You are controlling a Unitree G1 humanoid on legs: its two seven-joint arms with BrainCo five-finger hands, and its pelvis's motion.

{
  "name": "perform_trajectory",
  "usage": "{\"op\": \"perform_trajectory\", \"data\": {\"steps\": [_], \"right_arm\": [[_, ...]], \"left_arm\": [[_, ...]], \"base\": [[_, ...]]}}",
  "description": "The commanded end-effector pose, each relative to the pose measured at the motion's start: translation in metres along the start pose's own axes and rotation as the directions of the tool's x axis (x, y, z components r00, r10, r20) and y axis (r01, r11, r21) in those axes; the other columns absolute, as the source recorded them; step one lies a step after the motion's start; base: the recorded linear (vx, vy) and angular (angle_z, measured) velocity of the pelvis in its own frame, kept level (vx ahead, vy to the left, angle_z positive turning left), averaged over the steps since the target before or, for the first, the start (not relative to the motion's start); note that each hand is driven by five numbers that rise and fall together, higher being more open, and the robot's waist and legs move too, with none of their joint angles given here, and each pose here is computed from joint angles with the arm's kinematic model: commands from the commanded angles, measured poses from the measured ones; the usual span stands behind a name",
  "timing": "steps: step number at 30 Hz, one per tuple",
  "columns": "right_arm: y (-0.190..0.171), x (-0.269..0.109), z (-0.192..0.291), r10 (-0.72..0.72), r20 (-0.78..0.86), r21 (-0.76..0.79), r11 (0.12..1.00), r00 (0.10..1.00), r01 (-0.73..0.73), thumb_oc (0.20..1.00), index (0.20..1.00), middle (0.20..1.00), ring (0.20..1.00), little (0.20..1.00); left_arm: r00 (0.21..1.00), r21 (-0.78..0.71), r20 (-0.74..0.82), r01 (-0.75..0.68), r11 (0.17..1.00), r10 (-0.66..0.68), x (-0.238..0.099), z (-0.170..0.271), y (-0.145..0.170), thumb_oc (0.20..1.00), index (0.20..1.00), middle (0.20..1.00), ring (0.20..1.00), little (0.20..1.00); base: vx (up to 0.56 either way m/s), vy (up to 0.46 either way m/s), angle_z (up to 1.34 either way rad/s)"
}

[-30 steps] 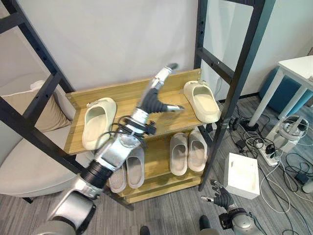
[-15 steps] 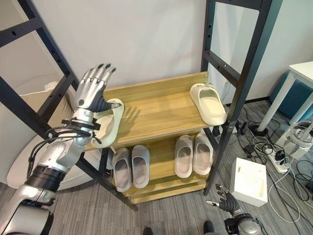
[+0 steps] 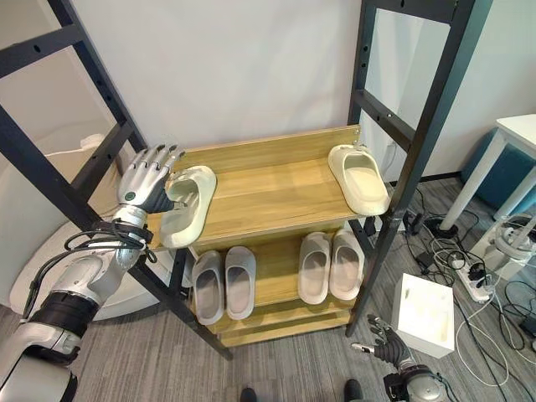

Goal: Arrange the slippers neatly on the shoe rack.

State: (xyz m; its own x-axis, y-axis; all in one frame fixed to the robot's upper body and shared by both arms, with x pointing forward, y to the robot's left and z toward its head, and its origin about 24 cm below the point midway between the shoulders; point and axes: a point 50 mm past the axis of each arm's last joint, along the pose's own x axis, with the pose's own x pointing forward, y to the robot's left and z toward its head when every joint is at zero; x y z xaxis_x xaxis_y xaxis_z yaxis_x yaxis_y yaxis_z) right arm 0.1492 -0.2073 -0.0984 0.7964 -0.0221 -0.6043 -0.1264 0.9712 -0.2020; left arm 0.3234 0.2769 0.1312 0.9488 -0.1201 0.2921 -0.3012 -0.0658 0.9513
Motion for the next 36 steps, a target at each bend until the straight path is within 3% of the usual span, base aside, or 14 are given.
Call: {"op": "perform_trajectory", "data": {"steps": [1,8,9,10,20,29,36], "right_arm": [[0.003,0.007,0.037,0.014,0.174,0.02,1.0,0.985,-0.018,1.0,1.0,1.0,1.0,1.0],[-0.002,0.004,0.033,-0.01,0.168,0.033,0.999,0.986,0.004,1.0,1.0,1.0,1.0,1.0],[-0.002,0.003,0.031,-0.014,0.159,0.036,0.999,0.987,0.009,1.0,1.0,1.0,1.0,1.0],[-0.002,0.003,0.031,-0.015,0.159,0.037,0.999,0.987,0.009,1.0,1.0,1.0,1.0,1.0],[-0.002,0.0,0.025,-0.026,0.137,0.05,0.999,0.99,0.02,1.0,1.0,1.0,1.0,1.0],[-0.003,0.001,0.033,-0.033,0.168,0.068,0.997,0.985,0.021,1.0,1.0,1.0,1.0,1.0],[-0.01,-0.001,0.036,-0.048,0.181,0.075,0.997,0.982,0.035,1.0,1.0,1.0,1.0,1.0]], "left_arm": [[0.979,0.102,-0.062,-0.189,0.977,0.196,0.047,-0.012,0.051,1.0,1.0,1.0,1.0,1.0],[0.973,0.184,-0.197,-0.085,0.979,0.121,0.068,-0.027,0.045,1.0,1.0,1.0,1.0,1.0],[0.966,0.173,-0.228,-0.08,0.982,0.119,0.07,-0.031,0.047,0.354,0.354,0.354,0.354,0.354],[0.967,0.173,-0.227,-0.08,0.982,0.119,0.071,-0.03,0.047,0.2,0.2,0.2,0.2,0.2],[0.974,0.141,-0.193,-0.087,0.986,0.114,0.079,-0.016,0.048,0.2,0.2,0.2,0.2,0.2],[0.93,0.074,0.207,-0.324,0.943,0.303,0.099,0.083,0.079,0.2,0.2,0.2,0.2,0.2],[0.903,0.114,0.261,-0.379,0.918,0.34,0.114,0.106,0.094,0.2,0.2,0.2,0.2,0.2]], "base": [[-0.01,0.0,-0.1],[-0.01,-0.003,-0.08],[-0.01,0.002,-0.16],[0.0,-0.005,-0.22],[0.0,-0.004,-0.03],[0.0,0.0,0.0],[-0.01,0.0,-0.09]]}}
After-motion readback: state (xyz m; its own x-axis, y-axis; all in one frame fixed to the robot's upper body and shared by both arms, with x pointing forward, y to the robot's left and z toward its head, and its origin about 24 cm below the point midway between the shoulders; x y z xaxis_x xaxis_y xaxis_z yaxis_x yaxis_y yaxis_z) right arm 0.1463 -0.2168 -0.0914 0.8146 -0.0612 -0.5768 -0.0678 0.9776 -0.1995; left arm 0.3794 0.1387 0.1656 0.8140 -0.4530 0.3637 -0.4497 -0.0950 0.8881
